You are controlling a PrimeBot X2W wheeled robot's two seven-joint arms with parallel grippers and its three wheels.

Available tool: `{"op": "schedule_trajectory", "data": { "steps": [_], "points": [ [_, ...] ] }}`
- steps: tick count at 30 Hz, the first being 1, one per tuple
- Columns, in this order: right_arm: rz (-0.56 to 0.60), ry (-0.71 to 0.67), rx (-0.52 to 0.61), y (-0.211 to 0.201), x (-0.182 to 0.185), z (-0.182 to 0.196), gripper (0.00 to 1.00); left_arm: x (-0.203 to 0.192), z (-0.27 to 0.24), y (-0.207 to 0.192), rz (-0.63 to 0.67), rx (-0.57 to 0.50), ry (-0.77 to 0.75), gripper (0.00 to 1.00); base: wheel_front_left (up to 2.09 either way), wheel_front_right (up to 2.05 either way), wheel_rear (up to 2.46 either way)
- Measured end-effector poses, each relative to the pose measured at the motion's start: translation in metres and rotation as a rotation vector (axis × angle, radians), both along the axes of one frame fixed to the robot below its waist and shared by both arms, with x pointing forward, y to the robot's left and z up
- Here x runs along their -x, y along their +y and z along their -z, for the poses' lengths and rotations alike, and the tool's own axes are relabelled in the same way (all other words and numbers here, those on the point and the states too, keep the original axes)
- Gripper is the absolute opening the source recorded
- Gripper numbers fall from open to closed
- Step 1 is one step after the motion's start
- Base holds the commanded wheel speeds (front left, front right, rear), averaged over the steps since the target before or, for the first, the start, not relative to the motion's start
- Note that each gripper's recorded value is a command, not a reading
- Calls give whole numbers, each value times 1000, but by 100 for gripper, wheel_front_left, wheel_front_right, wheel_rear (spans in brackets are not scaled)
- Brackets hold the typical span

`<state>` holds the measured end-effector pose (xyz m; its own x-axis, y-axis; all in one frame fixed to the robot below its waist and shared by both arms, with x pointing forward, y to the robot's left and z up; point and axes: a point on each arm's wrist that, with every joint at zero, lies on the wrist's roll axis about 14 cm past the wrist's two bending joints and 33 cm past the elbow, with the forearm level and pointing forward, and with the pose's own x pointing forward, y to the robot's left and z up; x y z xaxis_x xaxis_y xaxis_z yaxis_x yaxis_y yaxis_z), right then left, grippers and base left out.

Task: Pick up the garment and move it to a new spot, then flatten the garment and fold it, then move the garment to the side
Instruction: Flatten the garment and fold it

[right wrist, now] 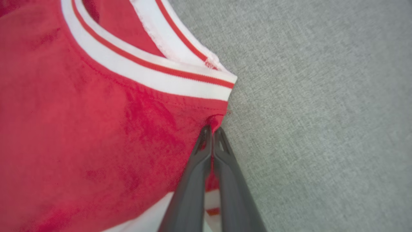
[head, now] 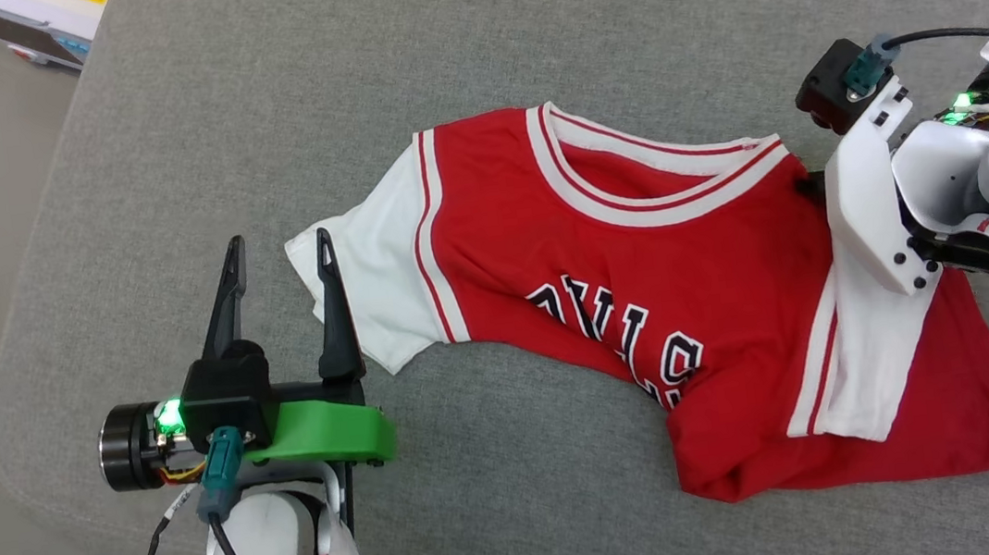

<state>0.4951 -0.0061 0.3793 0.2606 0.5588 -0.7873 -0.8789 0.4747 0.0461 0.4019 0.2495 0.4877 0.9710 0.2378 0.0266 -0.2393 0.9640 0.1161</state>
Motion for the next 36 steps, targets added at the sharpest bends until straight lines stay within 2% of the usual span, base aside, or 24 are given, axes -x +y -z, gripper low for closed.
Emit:
{"op": "schedule_trajectory", "data": {
  "steps": [4,7,13,24,29,33,36],
  "points": [
    [-20,-107,-120,8,1,-35,0,1,-6,-5,16,2,-17,100,0,0,0],
    [-12,-213,-229,6,-3,-77,0,7,-9,-7,23,3,-26,100,0,0,0],
    [61,-356,-312,-38,1,-134,0,19,-10,-18,49,21,-29,100,0,0,0],
    [358,-513,-284,-167,22,-185,0,22,-9,-42,117,44,-34,100,0,0,0],
    [495,-577,-206,-226,30,-202,0,16,-11,-55,158,46,-41,100,0,0,0],
    [586,-581,-131,-262,32,-202,0,12,-8,-60,174,49,-36,100,0,0,0],
    [635,-560,-106,-275,30,-193,0,10,-3,-62,181,54,-21,100,0,0,0]
  ]
}}
